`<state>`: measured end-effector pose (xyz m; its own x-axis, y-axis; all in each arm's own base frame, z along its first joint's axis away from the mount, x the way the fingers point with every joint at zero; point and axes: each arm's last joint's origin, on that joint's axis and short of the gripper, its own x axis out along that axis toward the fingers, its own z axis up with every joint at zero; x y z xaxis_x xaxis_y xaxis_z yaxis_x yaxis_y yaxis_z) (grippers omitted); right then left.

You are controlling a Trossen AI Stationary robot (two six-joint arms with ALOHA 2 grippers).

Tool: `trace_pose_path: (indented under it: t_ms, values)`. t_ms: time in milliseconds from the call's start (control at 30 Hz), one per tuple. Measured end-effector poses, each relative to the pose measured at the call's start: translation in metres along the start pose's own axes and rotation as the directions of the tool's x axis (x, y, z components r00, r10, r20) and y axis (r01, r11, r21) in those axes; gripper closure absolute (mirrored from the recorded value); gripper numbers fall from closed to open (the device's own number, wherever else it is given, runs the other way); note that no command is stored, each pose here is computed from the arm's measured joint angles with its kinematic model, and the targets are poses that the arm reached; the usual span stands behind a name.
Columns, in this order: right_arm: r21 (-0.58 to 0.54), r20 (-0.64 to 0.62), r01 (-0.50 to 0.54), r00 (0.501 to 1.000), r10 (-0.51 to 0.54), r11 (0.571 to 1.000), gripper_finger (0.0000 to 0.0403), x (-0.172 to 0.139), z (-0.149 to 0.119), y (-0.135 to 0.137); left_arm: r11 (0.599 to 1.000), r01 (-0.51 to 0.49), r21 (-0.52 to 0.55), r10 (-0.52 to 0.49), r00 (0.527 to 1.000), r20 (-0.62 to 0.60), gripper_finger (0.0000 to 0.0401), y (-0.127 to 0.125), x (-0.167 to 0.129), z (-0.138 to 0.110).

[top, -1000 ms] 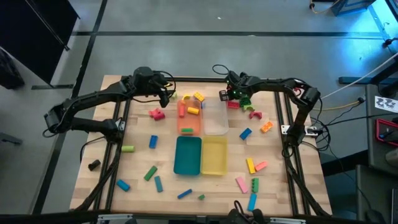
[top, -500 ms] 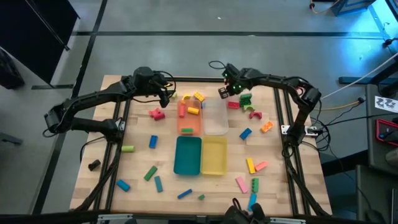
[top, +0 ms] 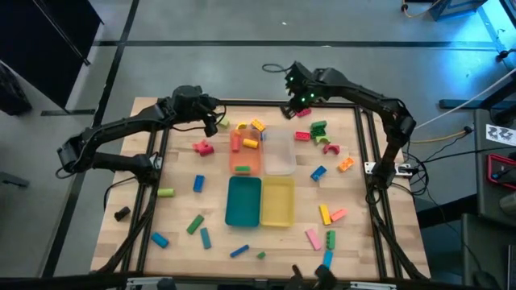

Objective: Sort blocks by size
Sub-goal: Put the brown arch block into the transparent bin

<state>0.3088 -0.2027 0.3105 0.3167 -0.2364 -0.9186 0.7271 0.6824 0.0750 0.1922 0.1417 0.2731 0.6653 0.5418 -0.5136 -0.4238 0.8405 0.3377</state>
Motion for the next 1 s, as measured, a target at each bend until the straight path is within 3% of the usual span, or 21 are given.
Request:
trace_pose_path:
  t_ms: [300,467,633,800,1000]
  values:
    - [-0.181,-0.049,-0.095,0.995,0.087,0.979,0.0359,0.0,-0.022,0.062,0.982,-0.008,0.191,0.009,1.0,-0.005,0.0239,0.003,0.0,-0.001]
    - [-0.237,-0.063,-0.123,0.992,0.111,0.964,0.0357,-0.003,-0.032,0.083,0.979,-0.009,0.202,0.011,1.0,-0.007,0.0239,0.003,0.0,-0.002]
    - [-0.275,-0.066,-0.129,0.991,0.115,0.953,0.033,-0.005,-0.039,0.097,0.984,-0.006,0.179,0.015,0.999,-0.046,0.0239,0.008,0.007,-0.007]
    - [-0.304,-0.051,-0.102,0.995,0.091,0.947,0.0299,-0.006,-0.044,0.106,0.988,0.069,0.138,-0.053,0.992,-0.116,0.0239,0.011,0.025,-0.02]
    - [-0.317,-0.049,-0.087,0.996,0.076,0.944,0.0287,-0.007,-0.047,0.109,0.975,0.134,0.178,-0.093,0.971,-0.222,0.0239,0.012,0.053,-0.038]
